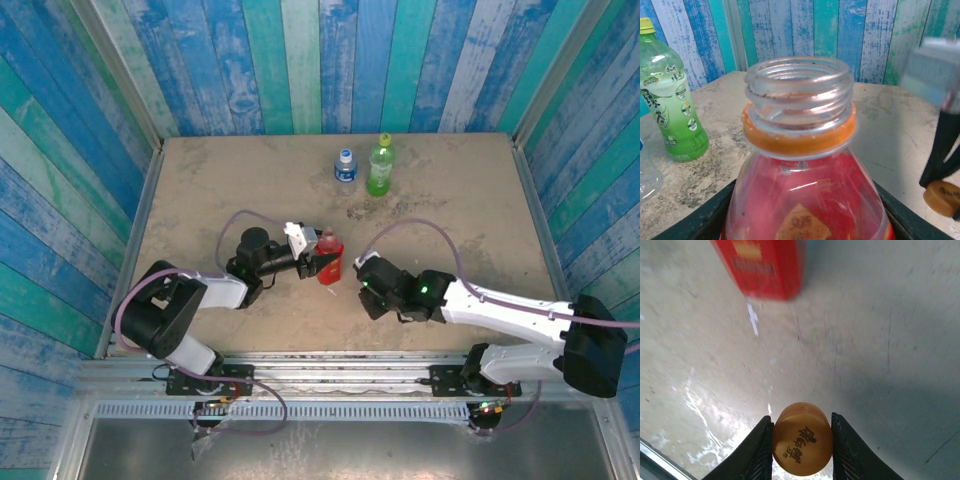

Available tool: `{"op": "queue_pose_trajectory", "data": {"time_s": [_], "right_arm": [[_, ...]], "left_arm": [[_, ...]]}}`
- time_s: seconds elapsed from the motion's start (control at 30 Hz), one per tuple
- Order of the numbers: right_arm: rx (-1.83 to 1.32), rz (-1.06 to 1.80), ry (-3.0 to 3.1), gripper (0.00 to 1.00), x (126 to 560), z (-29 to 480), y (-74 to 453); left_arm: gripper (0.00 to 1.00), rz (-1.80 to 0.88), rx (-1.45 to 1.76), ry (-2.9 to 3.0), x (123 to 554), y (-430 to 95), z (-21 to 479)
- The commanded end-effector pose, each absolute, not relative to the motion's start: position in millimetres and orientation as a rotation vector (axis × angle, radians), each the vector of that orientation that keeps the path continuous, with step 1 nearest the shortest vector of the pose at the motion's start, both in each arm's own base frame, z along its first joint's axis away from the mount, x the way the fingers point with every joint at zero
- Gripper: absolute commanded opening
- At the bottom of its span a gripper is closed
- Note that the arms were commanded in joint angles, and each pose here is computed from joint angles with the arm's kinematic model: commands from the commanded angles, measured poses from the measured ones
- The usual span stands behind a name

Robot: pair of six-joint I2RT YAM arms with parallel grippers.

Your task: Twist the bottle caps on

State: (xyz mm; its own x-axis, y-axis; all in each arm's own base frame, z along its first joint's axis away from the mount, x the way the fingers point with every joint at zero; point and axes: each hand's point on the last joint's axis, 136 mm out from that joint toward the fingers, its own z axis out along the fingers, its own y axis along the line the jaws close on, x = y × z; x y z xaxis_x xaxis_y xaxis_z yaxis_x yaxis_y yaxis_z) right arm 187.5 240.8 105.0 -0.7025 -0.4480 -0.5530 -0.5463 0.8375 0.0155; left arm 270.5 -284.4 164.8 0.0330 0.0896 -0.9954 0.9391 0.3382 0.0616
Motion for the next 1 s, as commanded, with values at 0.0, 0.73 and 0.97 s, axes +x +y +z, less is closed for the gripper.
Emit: {"op": "queue_pose_trajectory", "data": {"time_s": [0.0,0.73,0.97], "right_arm": [[-0.766,0.197,2.418,0.3,198,132,239],[-0.888,0.357,2.223,0.31,263,241,306],[-0.908,0.343,2.262,0.32,266,231,309]], "left_arm": [[0.59,-0.913,1.061,1.407,266,-287,155],[0.59,-0.966,1.12,1.393,258,-292,153],[0.59,-0.969,1.124,1.398,258,-292,151]]}}
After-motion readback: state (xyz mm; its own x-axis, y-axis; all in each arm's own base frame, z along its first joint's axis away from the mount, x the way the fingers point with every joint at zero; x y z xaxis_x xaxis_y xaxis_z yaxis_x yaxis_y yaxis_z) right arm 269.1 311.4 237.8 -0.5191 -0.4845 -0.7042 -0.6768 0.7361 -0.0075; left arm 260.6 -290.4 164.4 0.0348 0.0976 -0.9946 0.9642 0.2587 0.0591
